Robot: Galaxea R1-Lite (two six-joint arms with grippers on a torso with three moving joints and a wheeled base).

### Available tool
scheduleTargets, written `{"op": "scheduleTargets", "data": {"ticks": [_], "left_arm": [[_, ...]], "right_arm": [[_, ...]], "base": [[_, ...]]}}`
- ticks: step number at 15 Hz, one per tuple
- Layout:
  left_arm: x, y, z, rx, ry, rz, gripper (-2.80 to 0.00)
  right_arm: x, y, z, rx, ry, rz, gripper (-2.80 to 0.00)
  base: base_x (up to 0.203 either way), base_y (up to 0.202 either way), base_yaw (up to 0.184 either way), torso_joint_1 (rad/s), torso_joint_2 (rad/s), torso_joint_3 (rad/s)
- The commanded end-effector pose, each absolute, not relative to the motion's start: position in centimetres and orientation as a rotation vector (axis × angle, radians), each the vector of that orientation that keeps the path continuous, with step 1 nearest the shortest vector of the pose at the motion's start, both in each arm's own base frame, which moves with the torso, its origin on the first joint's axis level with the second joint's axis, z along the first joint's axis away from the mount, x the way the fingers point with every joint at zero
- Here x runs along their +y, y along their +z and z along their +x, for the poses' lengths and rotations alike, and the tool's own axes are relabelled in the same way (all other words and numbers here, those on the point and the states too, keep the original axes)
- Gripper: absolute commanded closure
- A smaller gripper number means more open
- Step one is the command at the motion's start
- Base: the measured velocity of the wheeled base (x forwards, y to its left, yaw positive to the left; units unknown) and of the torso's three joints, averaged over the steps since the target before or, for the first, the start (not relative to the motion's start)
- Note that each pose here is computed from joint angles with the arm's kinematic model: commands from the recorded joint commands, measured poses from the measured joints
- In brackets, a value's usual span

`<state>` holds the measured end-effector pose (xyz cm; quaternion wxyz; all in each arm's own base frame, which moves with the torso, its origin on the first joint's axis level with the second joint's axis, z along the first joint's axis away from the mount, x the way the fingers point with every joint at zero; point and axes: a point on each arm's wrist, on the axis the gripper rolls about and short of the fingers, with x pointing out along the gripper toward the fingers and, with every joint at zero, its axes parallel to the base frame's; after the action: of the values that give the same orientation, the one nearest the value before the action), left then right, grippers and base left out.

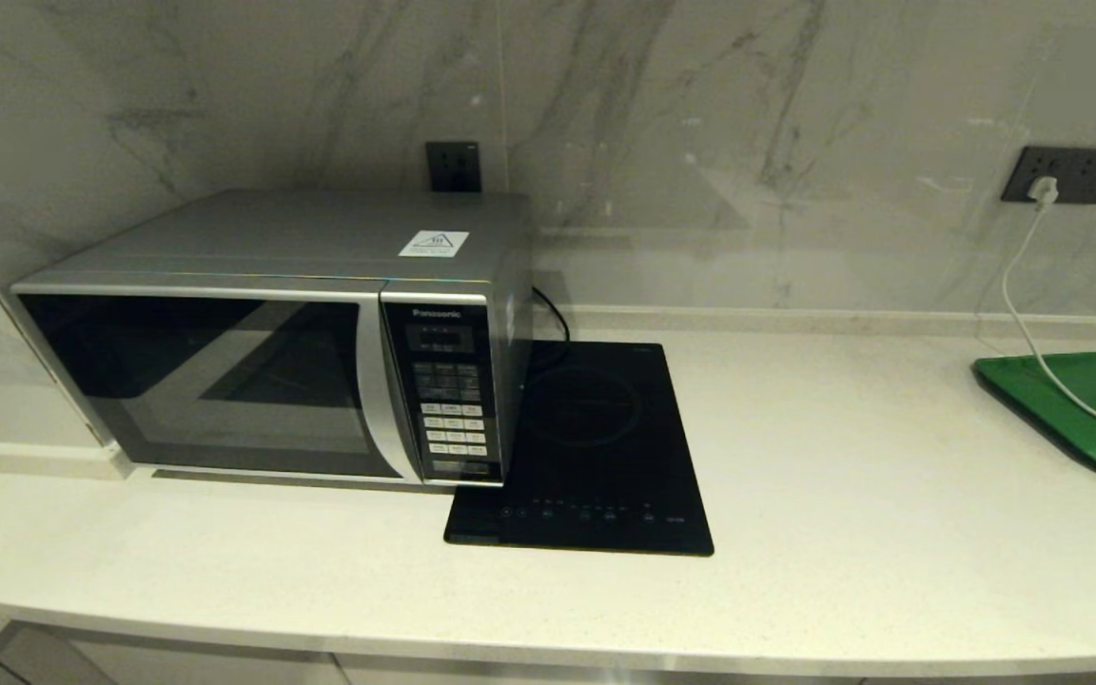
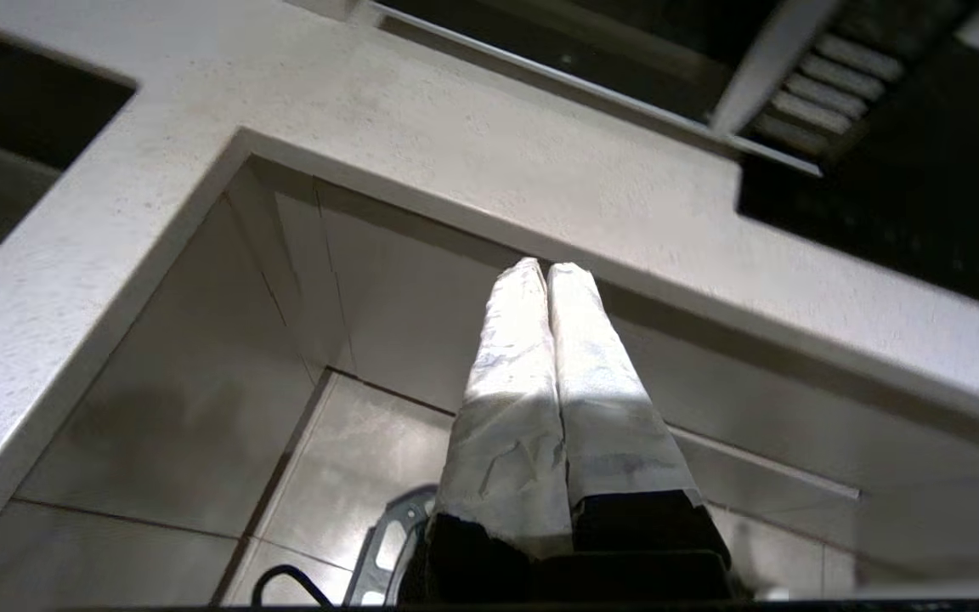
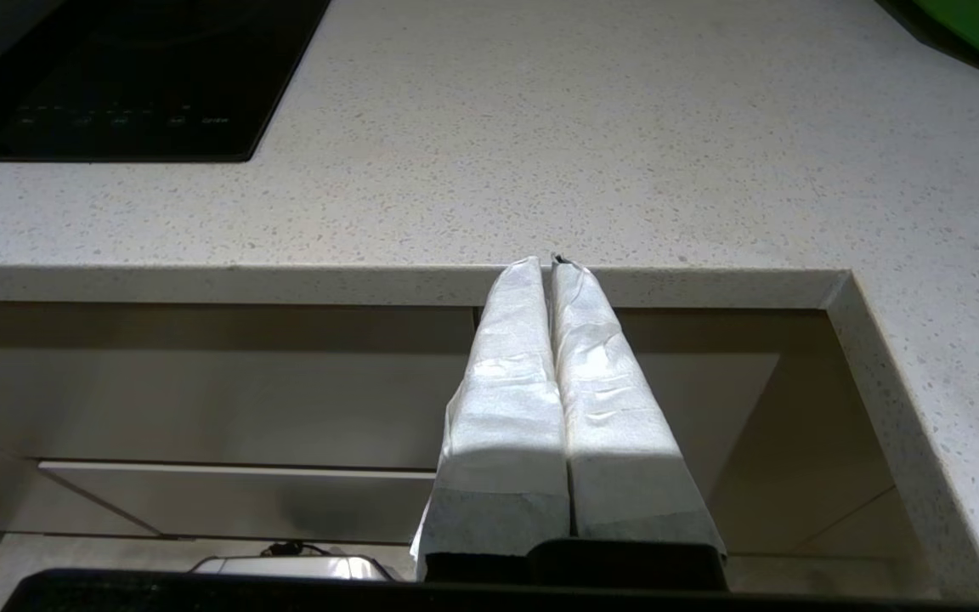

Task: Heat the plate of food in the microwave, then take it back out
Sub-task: Open the microwave oven

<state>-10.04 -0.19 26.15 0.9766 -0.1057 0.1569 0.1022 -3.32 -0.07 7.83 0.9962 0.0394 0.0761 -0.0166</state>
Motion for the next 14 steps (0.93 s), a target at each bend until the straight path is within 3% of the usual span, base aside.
{"op": "scheduleTargets", "data": {"ticks": [1,7,11,14], "left_arm": [[-0.6,23.8,-12.8,0.239,0.129,-0.191,0.0],[0.0,18.8,-13.0,0.19,0.066,-0.144,0.0],[0.1,15.6,-7.0,-0.09,0.049,-0.011,0.0],[0.1,10.6,-3.3,-0.097,0.052,0.091,0.0]], "right_arm": [[-0.1,7.8,-3.3,0.154,-0.033,0.079,0.0],[-0.1,7.8,-3.3,0.154,-0.032,0.079,0.0],[-0.1,7.8,-3.3,0.154,-0.032,0.079,0.0],[-0.1,7.8,-3.3,0.154,-0.032,0.079,0.0]], "base": [[0.0,0.0,0.0,0.0,0.0,0.0],[0.0,0.0,0.0,0.0,0.0,0.0],[0.0,0.0,0.0,0.0,0.0,0.0],[0.0,0.0,0.0,0.0,0.0,0.0]]}}
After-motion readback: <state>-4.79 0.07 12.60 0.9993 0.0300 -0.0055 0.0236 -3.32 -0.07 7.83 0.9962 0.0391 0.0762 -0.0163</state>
